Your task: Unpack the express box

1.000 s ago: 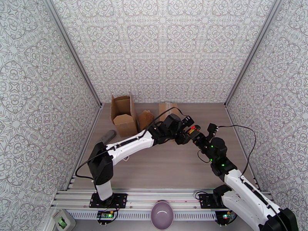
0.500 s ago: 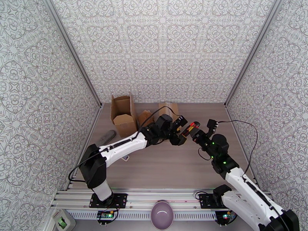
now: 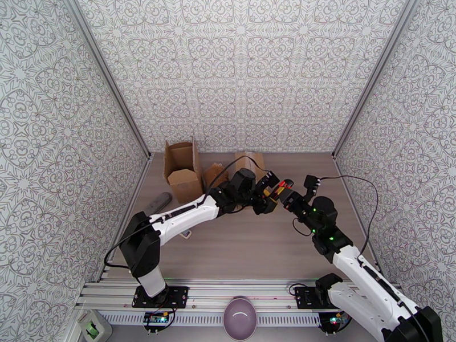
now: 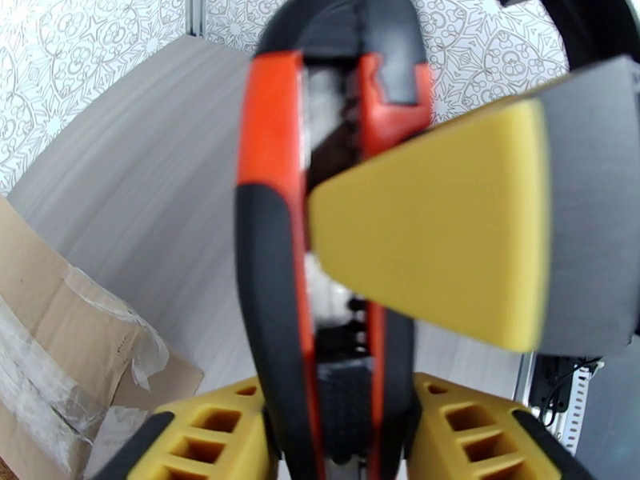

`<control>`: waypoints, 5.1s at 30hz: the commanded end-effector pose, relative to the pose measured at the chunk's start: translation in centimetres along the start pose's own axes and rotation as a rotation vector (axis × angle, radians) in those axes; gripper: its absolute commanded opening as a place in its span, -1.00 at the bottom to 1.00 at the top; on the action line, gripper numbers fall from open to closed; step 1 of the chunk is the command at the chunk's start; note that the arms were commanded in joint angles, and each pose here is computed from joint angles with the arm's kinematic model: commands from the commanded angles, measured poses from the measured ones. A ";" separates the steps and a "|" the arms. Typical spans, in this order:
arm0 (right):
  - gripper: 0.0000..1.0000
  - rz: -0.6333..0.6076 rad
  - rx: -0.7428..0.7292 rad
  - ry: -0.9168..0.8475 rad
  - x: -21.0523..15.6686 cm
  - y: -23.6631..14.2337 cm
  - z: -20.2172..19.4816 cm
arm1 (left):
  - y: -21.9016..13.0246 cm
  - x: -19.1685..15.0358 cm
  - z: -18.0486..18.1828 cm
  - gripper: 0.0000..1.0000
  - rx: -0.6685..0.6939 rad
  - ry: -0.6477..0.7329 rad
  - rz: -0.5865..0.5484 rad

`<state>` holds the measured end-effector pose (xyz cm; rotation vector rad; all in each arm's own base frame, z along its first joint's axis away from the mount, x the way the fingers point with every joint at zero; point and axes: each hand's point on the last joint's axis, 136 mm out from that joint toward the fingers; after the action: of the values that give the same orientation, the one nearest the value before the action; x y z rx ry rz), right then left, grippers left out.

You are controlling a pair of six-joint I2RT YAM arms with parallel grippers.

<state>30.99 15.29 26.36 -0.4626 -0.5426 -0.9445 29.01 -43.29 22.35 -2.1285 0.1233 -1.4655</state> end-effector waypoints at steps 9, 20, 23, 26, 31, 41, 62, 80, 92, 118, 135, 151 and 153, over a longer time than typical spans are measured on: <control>-0.70 -0.019 0.050 -0.035 0.8 -0.4 1.8 | -0.1 1.7 -1.4 -0.40 -0.043 0.045 -0.038; 0.22 0.038 0.121 -0.169 -0.1 -0.8 3.2 | -1.8 3.5 -1.8 -0.41 0.016 0.158 -0.081; 0.30 0.042 0.135 -0.196 -0.4 -0.9 3.3 | -2.3 4.3 -2.0 -0.42 0.048 0.204 -0.103; 0.37 0.007 0.138 -0.203 -0.1 -1.2 3.2 | -2.8 5.0 -2.1 -0.42 0.086 0.239 -0.132; 0.41 0.018 0.160 -0.246 -0.2 -1.0 3.6 | -3.4 6.0 -2.5 -0.42 0.158 0.327 -0.167; 0.27 0.010 0.147 -0.294 0.4 -0.6 3.9 | -4.0 7.5 -3.3 -0.41 0.235 0.417 -0.222; -0.04 -0.065 0.200 -0.245 1.4 1.1 4.3 | -4.6 11.0 -6.1 -0.39 0.114 0.370 -0.379; -0.82 -0.111 0.184 -0.229 2.1 0.9 4.2 | -4.7 10.6 -6.6 -0.30 0.095 0.403 -0.369; -1.00 -0.220 0.049 -0.354 6.4 2.1 4.9 | -10.7 12.1 -0.6 0.57 0.192 0.240 -0.414; -1.00 -0.393 -0.133 -0.599 14.2 25.8 7.4 | -9.4 2.2 18.0 0.52 0.023 0.104 -0.192; -1.00 -0.394 -0.235 -0.738 12.4 29.6 5.7 | -6.5 -1.9 16.8 0.73 0.035 0.412 -0.170; -1.00 -0.359 -0.230 -0.780 10.9 30.3 4.7 | -7.2 -1.7 16.0 0.97 0.019 0.446 -0.225; -1.00 -0.355 -0.209 -0.783 10.7 30.3 5.0 | -7.7 -1.0 16.0 0.98 0.017 0.426 -0.251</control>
<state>60.92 25.90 31.85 -1.0071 -1.2249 -1.1537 41.54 -30.60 19.72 -1.8015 0.0345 -2.0268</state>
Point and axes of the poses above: each hand's point on the last joint's axis, 136 mm out from that joint toward the fingers, its own y axis out along the fingers, its own z axis along the line the jaws close on, x = y × z, and after that the axes turned 2 degrees about -y, right-handed
